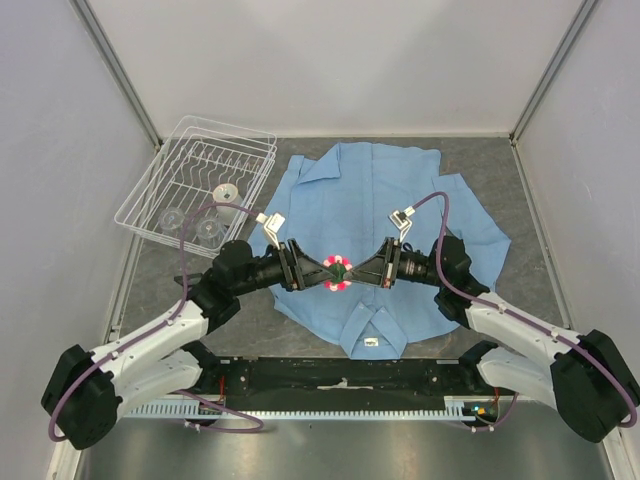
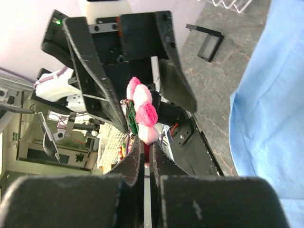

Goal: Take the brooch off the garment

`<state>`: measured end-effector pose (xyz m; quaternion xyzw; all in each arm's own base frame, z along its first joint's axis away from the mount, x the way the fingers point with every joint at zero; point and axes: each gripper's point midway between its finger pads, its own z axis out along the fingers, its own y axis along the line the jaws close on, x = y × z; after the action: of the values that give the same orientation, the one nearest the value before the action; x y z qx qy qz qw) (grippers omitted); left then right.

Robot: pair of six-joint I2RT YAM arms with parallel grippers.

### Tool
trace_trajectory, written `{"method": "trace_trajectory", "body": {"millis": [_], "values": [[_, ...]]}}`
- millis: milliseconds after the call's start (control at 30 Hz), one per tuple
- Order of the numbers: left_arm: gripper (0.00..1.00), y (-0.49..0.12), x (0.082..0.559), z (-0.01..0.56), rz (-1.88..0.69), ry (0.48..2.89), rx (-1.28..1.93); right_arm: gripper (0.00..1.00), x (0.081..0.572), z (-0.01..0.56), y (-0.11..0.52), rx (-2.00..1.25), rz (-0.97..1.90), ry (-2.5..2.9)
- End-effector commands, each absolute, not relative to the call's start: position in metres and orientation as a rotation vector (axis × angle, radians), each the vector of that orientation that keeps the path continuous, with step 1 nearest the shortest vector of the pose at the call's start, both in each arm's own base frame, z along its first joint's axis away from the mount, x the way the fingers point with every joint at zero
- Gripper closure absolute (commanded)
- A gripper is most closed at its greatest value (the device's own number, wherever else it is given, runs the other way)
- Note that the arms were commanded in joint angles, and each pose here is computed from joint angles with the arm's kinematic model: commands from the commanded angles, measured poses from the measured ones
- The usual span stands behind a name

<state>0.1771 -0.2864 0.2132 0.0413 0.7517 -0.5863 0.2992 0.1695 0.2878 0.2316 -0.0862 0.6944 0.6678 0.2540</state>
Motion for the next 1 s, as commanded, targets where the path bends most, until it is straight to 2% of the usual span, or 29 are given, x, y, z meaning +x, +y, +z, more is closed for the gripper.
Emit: {"method": "trace_trajectory", "body": {"millis": [0, 167, 433, 567, 600, 800, 967], "values": [[0.26, -0.291, 0.176, 0.245, -1.575, 1.849, 0.255, 1.00, 0.168, 0.240, 0.287, -0.315, 1.785, 1.881], [0.37, -0.293, 0.170, 0.240, -1.643, 1.834, 0.258, 1.00, 0.170, 0.240, 0.286, -0.316, 1.767, 1.888], [0.64, -0.293, 0.165, 0.237, -1.703, 1.829, 0.225, 1.00, 0.169, 0.240, 0.286, -0.313, 1.774, 1.885], [0.85, -0.293, 0.164, 0.236, -1.705, 1.827, 0.227, 1.00, 0.169, 0.246, 0.286, -0.310, 1.790, 1.866], [0.96, -0.293, 0.165, 0.236, -1.703, 1.829, 0.225, 1.00, 0.168, 0.248, 0.287, -0.312, 1.799, 1.862], [0.98, -0.295, 0.163, 0.240, -1.732, 1.806, 0.237, 0.71, 0.169, 0.255, 0.288, -0.298, 1.833, 1.830], [0.98, -0.295, 0.162, 0.237, -1.748, 1.812, 0.233, 0.67, 0.172, 0.262, 0.290, -0.297, 1.843, 1.805]]}}
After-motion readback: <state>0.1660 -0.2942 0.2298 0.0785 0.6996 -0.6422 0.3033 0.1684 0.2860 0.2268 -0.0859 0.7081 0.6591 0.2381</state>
